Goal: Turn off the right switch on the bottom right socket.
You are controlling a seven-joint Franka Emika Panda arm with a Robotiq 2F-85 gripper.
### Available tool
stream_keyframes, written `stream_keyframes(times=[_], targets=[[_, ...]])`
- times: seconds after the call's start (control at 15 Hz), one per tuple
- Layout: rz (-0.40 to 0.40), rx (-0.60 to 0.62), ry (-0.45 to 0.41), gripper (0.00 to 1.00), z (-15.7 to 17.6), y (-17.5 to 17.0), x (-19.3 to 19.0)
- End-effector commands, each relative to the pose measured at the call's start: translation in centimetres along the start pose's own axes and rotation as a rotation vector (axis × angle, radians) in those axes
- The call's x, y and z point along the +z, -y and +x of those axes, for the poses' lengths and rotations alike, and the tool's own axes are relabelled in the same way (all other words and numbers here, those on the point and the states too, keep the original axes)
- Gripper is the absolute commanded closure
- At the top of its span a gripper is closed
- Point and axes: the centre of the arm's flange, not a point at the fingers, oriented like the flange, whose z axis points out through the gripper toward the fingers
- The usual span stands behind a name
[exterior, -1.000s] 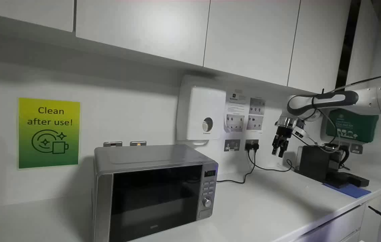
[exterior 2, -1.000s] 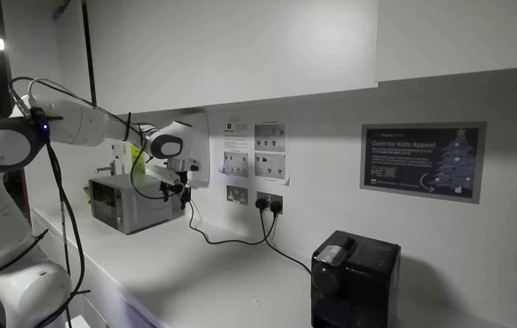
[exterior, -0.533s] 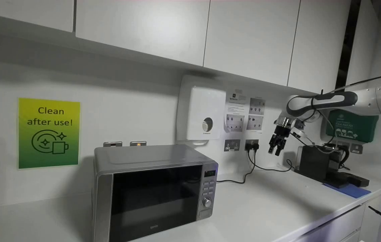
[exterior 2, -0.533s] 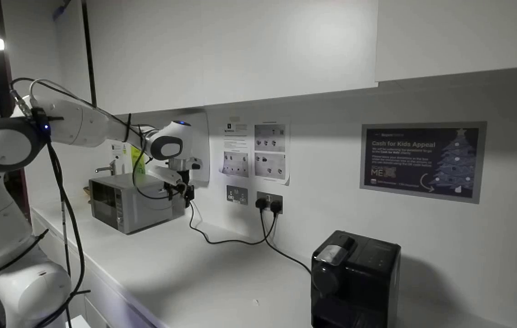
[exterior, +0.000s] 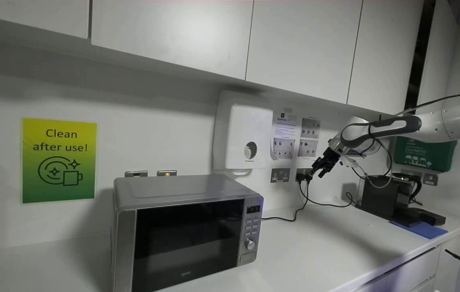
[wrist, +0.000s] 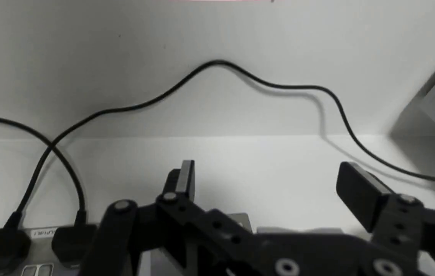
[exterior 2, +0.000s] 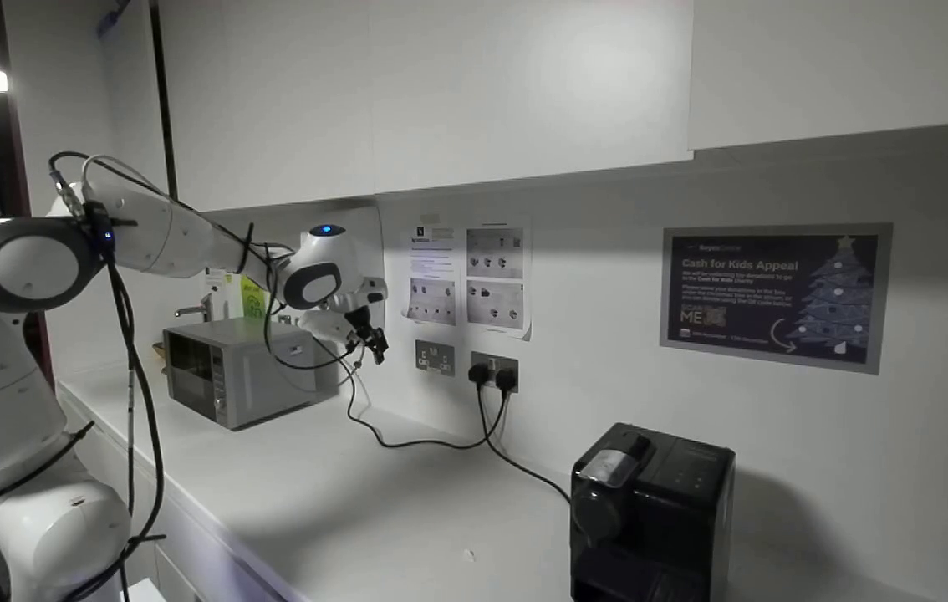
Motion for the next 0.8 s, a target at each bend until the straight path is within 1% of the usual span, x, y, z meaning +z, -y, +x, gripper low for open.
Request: stream_keyframes(times=[0.0,0.07,0.13,0.27,0.33,0.67,0.73], targets=[[-0.019,0.007,-0.123,0.26,2.5,-1.8,0.0],[-0.029,0.015,-0.144,0.32,3.0,-2.3,-0.1],[-0.038,0.022,-0.162,0.4,3.4,-2.8,-0.2],[-0.058,0.038,-0.188,0.54,4.2,-3.9,-0.3],[-0.069,0.043,-0.201,0.63,4.6,-4.5,-0.5],[-0.111,0.068,-0.233,0.99,6.1,-7.1,-0.6],[-0.121,0.071,-0.243,1.0,6.5,-7.6,-0.6]])
